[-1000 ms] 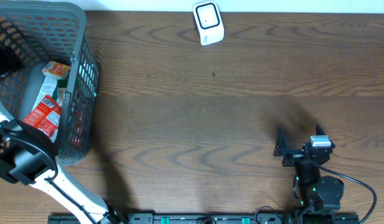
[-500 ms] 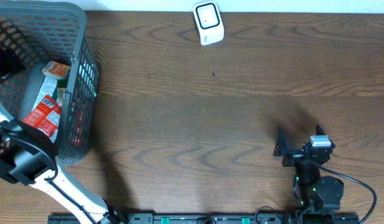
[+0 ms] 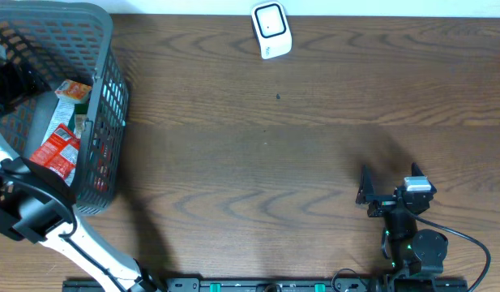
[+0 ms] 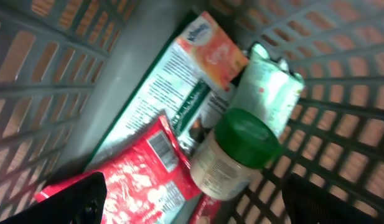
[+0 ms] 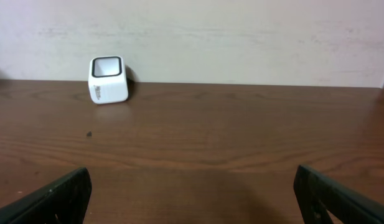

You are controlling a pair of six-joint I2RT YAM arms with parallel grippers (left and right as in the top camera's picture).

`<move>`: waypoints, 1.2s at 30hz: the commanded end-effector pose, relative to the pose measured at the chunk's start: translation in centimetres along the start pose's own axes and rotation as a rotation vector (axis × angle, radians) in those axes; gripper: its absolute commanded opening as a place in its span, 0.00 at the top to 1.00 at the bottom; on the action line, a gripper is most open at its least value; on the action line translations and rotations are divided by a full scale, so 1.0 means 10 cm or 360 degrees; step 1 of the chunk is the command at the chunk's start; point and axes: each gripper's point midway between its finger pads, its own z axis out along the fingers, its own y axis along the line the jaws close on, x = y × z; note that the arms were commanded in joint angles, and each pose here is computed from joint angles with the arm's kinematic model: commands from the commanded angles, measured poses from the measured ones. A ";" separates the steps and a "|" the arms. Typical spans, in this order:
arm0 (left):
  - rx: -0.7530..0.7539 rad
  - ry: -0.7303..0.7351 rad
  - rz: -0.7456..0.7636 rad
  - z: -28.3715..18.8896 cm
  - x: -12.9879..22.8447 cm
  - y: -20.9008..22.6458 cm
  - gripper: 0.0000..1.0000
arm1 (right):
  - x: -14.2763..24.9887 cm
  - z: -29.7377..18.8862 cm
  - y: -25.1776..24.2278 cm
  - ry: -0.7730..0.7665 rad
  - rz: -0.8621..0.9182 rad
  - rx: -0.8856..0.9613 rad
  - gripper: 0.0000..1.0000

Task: Scan the item barcode
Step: 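Grasp the green-capped jar in the basket with the left gripper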

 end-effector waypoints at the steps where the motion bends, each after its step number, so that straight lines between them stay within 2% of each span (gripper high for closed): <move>1: 0.0031 -0.0161 0.0128 -0.57 0.03 -0.37 0.09 | 0.01 0.00 0.01 0.0000 0.0021 -0.0011 0.01; 4: 0.0058 -0.0092 0.0172 -0.63 0.18 -0.58 0.09 | 0.01 0.00 0.01 0.0000 0.0021 -0.0011 0.01; 8: 0.0076 0.0066 0.0234 -0.47 0.37 -0.81 0.09 | 0.01 0.00 0.01 0.0000 0.0021 -0.0011 0.01; 14: -0.0175 0.0309 0.0208 -0.10 0.66 -0.63 0.09 | 0.01 0.00 0.01 0.0000 0.0021 -0.0011 0.01; 20: -0.0176 0.0425 0.0186 0.23 0.83 -0.53 0.09 | 0.01 0.00 0.01 0.0000 0.0021 -0.0011 0.01; 36: -0.0205 0.0397 0.0194 0.98 0.98 -0.32 0.09 | 0.01 0.00 0.01 0.0000 0.0021 -0.0011 0.01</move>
